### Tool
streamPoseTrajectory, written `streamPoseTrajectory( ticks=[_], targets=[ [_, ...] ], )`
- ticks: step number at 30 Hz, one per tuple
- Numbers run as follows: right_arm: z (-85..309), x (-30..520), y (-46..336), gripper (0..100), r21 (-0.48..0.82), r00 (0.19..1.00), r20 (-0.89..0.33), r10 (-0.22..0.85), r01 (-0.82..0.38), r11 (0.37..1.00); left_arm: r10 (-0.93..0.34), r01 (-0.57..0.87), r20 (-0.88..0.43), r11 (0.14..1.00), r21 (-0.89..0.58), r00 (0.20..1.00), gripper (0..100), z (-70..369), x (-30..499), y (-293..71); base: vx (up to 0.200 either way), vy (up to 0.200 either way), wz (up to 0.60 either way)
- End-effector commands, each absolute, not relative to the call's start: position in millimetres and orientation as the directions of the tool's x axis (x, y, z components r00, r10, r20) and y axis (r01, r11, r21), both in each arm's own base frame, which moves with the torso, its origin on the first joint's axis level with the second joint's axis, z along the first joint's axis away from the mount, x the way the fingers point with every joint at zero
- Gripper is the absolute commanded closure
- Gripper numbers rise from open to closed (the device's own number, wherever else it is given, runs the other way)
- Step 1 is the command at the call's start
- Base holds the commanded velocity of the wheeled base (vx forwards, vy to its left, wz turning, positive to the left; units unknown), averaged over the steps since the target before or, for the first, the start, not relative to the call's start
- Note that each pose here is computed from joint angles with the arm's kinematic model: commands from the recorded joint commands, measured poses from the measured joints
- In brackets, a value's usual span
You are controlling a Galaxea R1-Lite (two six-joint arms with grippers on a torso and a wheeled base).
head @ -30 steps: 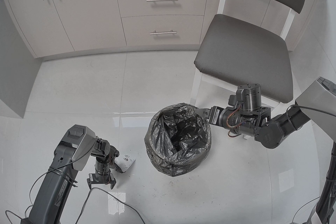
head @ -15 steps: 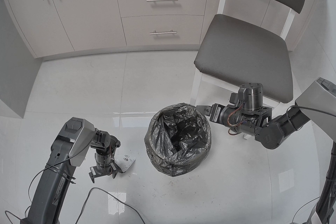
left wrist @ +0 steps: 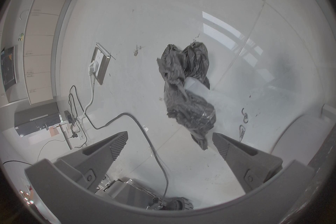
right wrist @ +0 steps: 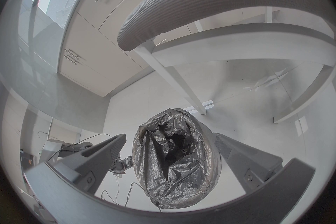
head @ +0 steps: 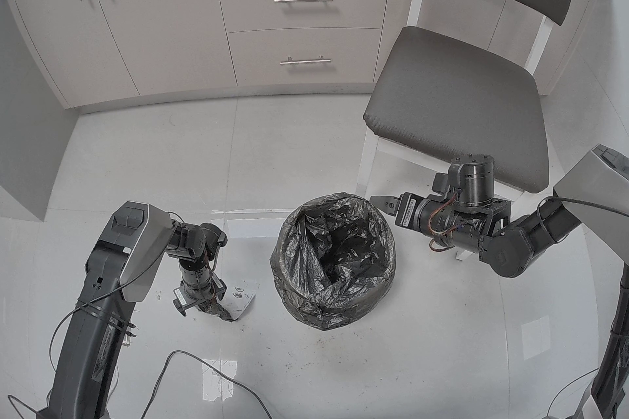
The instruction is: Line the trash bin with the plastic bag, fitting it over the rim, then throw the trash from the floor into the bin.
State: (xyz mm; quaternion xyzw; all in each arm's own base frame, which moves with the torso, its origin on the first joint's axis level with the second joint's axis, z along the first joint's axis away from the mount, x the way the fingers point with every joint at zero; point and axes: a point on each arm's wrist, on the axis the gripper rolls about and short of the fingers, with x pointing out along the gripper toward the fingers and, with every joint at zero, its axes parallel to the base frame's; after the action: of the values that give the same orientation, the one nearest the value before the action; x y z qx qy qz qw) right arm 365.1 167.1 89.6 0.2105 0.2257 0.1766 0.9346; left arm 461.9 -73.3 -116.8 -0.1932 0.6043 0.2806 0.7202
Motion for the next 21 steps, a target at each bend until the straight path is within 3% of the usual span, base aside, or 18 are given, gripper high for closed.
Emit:
streamPoseTrajectory(
  ticks=[1, 14, 21],
  targets=[
    [88.4, 366.9, 165.1, 0, 0.474, 0.837, -0.350, 0.421, -0.230, 0.850, 0.170, -0.643, -0.977, 0.765, 0.046, 0.131, 0, -111.6, 464.2, -72.6, 0.000, 0.000, 0.00],
    [87.8, 366.9, 164.3, 0, 0.477, 0.852, -0.309, 0.423, -0.246, 0.844, 0.215, -0.618, -0.962, 0.784, 0.065, 0.170, 0, -143.9, 469.3, -53.3, 0.000, 0.000, 0.00],
    [87.3, 366.5, 163.5, 0, 0.477, 0.855, -0.297, 0.424, -0.252, 0.842, 0.196, -0.580, -0.948, 0.815, 0.014, 0.252, 0, -147.1, 477.5, -53.8, 0.000, 0.000, 0.00]
  ],
)
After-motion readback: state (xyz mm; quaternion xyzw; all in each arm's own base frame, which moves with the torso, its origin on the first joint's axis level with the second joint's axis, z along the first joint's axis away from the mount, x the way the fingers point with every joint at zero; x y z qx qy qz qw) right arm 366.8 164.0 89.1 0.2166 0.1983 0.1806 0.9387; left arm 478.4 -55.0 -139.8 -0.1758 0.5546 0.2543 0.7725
